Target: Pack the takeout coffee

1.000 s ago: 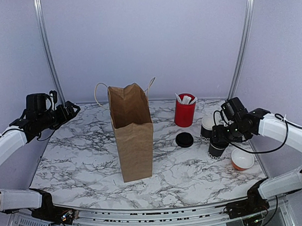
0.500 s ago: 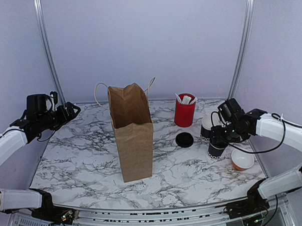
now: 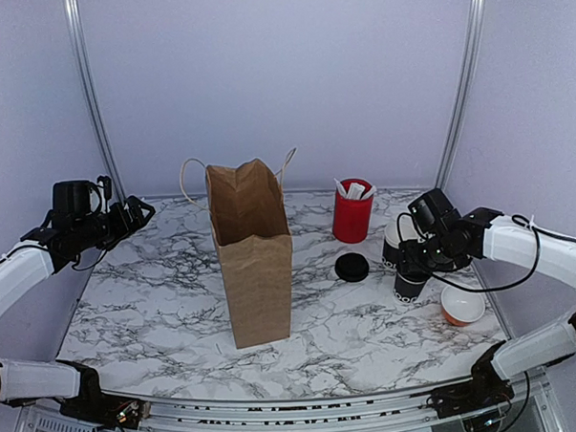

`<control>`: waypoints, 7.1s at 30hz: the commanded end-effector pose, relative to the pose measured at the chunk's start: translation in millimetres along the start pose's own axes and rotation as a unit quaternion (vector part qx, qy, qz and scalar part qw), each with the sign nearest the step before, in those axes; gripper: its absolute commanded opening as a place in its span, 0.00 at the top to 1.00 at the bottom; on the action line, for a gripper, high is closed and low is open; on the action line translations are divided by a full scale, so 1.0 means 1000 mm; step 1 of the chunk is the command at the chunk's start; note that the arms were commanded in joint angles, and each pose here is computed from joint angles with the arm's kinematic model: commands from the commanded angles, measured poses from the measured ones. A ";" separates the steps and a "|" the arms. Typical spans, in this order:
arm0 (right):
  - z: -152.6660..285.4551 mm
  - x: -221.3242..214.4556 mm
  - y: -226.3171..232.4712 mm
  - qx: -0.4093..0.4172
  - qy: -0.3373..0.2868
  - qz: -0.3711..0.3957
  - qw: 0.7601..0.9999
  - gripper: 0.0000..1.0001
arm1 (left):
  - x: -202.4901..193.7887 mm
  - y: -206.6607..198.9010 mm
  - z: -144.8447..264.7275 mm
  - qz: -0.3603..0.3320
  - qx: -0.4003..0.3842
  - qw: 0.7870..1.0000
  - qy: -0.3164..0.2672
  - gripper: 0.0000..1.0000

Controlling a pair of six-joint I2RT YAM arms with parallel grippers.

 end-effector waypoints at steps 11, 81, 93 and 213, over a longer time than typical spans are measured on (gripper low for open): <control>0.017 0.005 -0.002 -0.001 -0.005 -0.003 1.000 0.35 | 0.000 -0.001 -0.002 0.003 -0.010 1.000 -0.001 0.01; 0.355 0.221 0.158 0.290 -0.437 0.142 0.840 0.35 | 0.018 -0.163 0.090 -0.015 -0.285 0.958 0.008 0.01; 0.343 0.205 0.236 0.320 -0.408 0.206 0.830 0.34 | 0.007 -0.191 0.098 -0.040 -0.323 0.945 0.029 0.10; 0.128 0.085 0.320 0.255 -0.010 0.333 0.908 0.42 | -0.083 -0.192 0.131 -0.051 -0.274 0.960 -0.042 1.00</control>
Point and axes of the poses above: each gripper's point midway between its finger pads, its own z axis back along the fingers, its own y axis along the line the jaws close on, x = y × z, the point moved 2 cm from there along z, back along the fingers, and after that the axes turned 11 degrees about z, right-handed, at the moved point
